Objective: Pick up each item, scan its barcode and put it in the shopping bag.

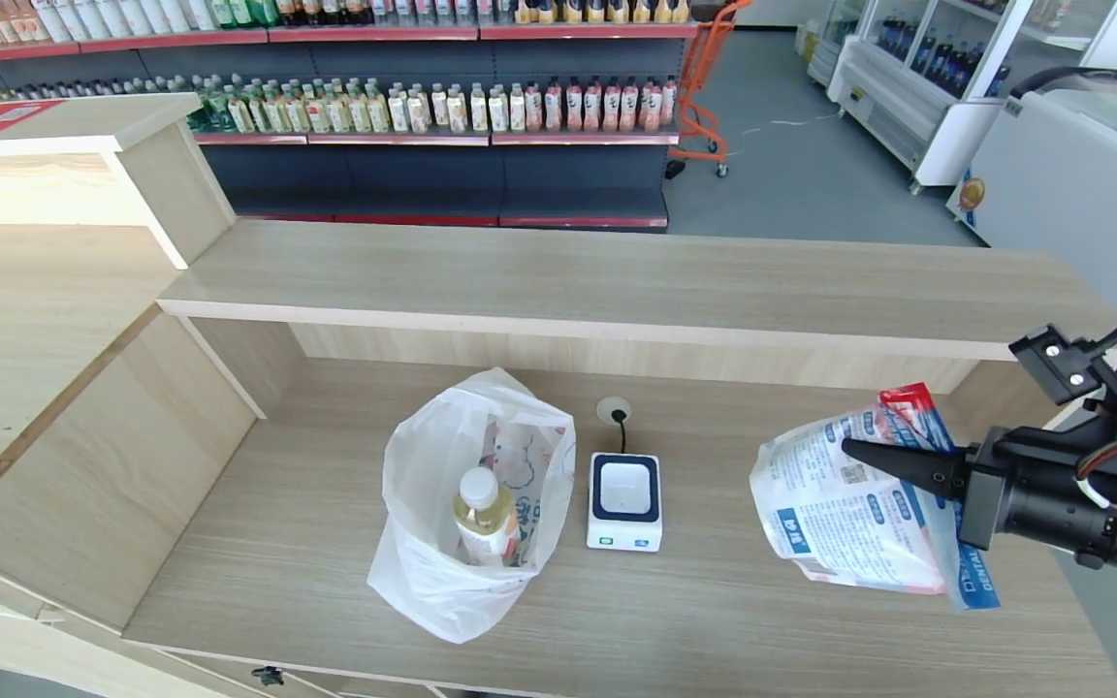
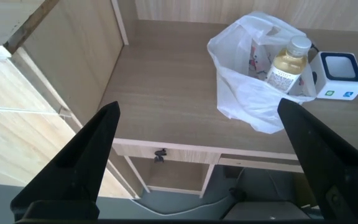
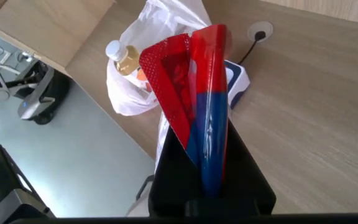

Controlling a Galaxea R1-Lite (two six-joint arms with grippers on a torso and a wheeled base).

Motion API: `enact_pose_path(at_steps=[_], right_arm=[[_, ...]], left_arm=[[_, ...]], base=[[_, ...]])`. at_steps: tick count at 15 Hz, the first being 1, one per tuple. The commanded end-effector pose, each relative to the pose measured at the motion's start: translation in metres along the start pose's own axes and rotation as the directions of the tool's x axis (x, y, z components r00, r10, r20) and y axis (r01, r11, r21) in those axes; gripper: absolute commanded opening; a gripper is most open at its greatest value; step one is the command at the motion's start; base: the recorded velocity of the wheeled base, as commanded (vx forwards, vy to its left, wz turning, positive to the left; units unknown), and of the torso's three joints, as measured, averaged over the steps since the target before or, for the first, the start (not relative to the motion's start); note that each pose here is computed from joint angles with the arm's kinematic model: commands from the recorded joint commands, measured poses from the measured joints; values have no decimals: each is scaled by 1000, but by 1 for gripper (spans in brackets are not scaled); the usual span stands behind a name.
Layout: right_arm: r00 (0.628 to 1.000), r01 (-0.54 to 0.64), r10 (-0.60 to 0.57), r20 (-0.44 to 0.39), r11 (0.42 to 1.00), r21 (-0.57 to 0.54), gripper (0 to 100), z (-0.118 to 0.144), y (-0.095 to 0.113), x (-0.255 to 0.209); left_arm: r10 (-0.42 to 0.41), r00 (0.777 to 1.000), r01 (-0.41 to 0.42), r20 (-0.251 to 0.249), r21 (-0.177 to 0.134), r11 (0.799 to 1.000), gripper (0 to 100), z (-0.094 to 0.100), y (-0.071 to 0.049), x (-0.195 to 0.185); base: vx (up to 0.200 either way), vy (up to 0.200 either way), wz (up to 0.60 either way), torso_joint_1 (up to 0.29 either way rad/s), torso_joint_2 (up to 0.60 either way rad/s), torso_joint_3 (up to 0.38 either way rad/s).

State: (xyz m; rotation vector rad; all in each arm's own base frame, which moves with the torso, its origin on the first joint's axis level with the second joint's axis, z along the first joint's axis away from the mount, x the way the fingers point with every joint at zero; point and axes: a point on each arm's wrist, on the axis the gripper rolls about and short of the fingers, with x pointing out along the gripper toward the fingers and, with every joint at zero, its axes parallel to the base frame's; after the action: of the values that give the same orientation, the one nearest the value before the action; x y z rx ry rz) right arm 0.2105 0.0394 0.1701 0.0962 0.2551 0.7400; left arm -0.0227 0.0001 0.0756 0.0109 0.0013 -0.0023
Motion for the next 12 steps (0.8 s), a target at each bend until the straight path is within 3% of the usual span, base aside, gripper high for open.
enact_pose_path(at_steps=[1,4,7,10,12], right_arm=[[999,1,0,-36,1000,19,0,-6,-7,10],[995,-34,27,-100,997,-68,0,-21,-14,23],[985,-124,84,-152,954,-274,0,-38,-28,35],[988,-156,129,-88,851,-502,0,-51,-52,59],[983,-156,182,-15,796,-585,0,-60,-58,76]], left_arm=[[1,1000,-1,0,-2,1000,100,0,0,0],[1,1000,-1,0,-3,1000,100,0,0,0],[1,1000,-1,0,-3,1000,100,0,0,0],[1,1000,-1,1,-3,1000,100,0,0,0],[1,1000,-1,0,-3,1000,100,0,0,0]], base=[[0,0,0,0,0,0],[0,0,0,0,0,0],[0,0,0,0,0,0],[0,0,0,0,0,0],[0,0,0,0,0,0]])
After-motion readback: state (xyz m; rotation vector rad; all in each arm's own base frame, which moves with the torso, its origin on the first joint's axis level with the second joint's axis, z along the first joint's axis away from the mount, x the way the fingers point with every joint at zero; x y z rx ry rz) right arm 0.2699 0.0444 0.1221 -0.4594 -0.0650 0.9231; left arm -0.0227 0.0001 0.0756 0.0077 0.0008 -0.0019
